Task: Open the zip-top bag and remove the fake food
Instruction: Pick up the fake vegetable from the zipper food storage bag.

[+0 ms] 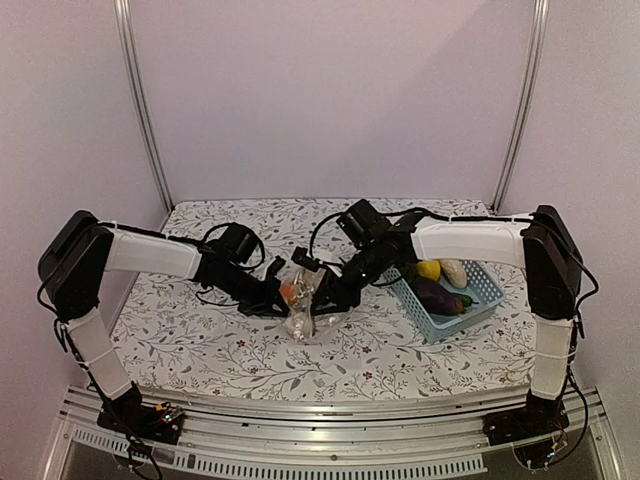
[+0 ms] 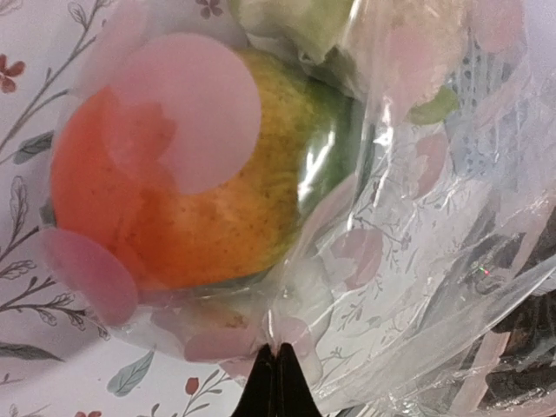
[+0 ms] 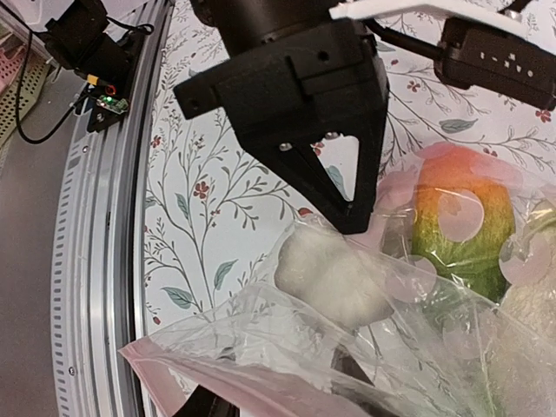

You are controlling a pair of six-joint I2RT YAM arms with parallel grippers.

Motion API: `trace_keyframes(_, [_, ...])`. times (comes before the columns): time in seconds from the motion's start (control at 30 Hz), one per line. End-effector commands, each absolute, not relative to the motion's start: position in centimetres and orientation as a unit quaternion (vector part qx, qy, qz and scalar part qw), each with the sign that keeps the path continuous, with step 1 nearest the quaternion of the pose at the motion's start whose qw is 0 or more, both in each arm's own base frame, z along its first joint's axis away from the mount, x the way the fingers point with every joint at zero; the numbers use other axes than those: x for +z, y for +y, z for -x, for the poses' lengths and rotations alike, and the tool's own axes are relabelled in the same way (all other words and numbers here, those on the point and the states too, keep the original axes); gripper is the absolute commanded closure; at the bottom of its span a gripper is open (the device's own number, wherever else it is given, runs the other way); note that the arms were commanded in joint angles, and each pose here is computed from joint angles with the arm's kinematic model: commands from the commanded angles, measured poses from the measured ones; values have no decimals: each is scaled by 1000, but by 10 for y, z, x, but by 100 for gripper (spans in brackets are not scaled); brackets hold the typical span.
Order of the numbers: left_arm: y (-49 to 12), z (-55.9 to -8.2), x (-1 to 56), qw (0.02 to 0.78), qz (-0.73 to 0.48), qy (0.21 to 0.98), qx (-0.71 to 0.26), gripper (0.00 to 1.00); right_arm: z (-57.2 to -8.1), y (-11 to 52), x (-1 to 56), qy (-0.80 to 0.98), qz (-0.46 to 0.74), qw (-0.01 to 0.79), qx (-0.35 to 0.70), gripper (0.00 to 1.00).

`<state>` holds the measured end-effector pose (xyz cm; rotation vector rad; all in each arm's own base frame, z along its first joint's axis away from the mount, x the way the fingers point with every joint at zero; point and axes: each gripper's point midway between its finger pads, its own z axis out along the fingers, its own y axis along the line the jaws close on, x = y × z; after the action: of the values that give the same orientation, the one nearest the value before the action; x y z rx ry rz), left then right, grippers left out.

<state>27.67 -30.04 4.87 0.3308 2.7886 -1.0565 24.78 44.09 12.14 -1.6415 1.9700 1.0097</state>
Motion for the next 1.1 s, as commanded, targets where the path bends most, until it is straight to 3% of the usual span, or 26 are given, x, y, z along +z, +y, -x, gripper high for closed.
trace_keyframes(0.0, [-302,-269,49,71,-116,925,-355,100,-262,417,84,729,596,177,286,67])
trace_keyframes(0.2, [-302,-268,50,73,-115,923,-361,100,-270,411,76,728,610,179,255,73])
trace_keyframes(0.53, [-309,-268,43,60,-107,915,-384,100,-268,435,42,698,657,166,231,73])
trace_keyframes(0.83, [-307,-263,38,53,-104,916,-384,100,-241,454,55,660,667,148,313,56])
trace_keyframes(1.07, [-307,-262,34,47,-103,917,-381,100,-276,452,19,719,643,150,217,49])
